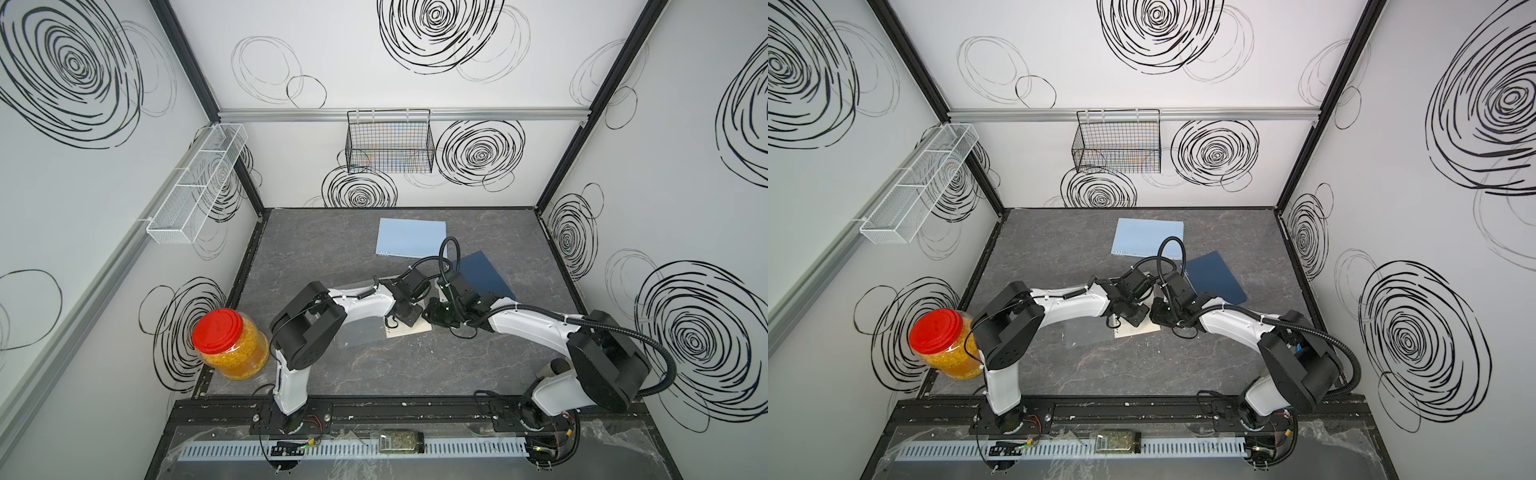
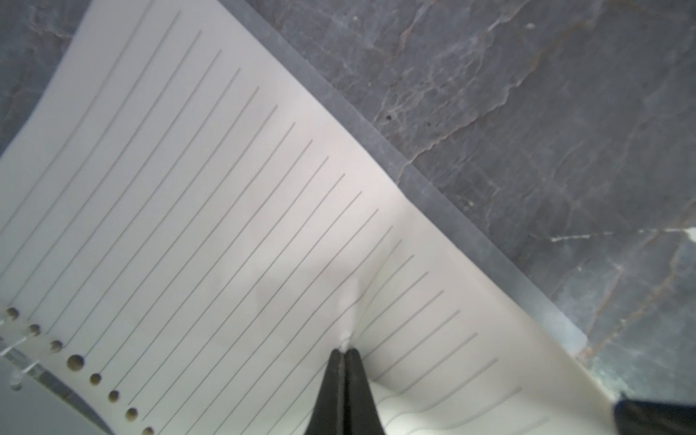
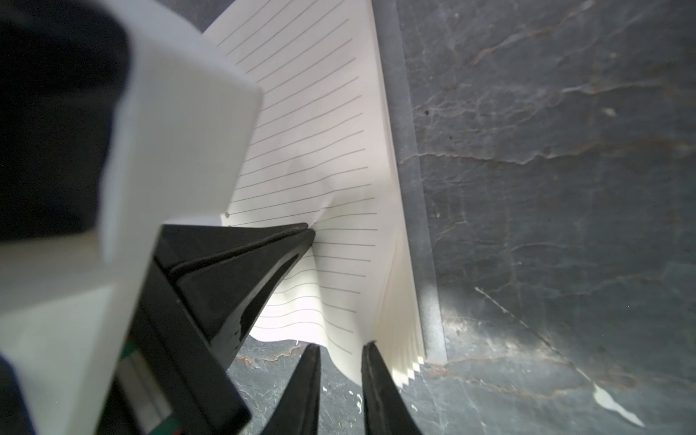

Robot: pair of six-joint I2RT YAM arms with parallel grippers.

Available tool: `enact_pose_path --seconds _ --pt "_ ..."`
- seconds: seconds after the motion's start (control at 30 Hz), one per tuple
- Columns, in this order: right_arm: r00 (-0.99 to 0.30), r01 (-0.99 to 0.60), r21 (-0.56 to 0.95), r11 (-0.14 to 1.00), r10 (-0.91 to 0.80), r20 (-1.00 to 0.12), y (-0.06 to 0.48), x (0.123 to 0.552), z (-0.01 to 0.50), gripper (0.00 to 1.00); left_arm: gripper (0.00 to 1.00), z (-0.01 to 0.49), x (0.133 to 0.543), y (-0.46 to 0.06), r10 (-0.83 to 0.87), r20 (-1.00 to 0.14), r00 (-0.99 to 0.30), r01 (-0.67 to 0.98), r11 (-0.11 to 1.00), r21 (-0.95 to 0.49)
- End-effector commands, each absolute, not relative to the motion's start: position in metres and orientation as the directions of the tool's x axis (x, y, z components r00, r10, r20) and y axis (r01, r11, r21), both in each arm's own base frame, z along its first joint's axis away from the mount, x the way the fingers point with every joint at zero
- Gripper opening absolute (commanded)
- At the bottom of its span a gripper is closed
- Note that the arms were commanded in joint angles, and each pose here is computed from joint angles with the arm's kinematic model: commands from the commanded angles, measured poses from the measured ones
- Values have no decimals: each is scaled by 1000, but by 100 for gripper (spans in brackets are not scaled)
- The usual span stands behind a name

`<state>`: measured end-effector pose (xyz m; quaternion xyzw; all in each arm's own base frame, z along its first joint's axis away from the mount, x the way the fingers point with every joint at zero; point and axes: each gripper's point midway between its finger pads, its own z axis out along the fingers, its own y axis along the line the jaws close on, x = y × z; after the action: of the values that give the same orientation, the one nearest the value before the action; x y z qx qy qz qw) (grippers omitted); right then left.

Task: Tear off pages from different notebooks
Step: Tear off the paper from the notebook.

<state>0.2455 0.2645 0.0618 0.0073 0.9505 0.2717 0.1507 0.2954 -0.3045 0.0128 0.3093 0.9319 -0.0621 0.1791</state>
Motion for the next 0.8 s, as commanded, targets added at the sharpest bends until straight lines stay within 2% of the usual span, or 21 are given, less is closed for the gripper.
enact_pose_path --seconds 0.0,0.77 --pt "-950 -77 519 851 95 -298 268 247 70 24 0 -54 239 -267 618 -91 -781 621 784 -7" --pt "-957 -58 519 853 101 -273 266 242 61 28 0 -57 235 -266 625 -76 -777 628 779 -5"
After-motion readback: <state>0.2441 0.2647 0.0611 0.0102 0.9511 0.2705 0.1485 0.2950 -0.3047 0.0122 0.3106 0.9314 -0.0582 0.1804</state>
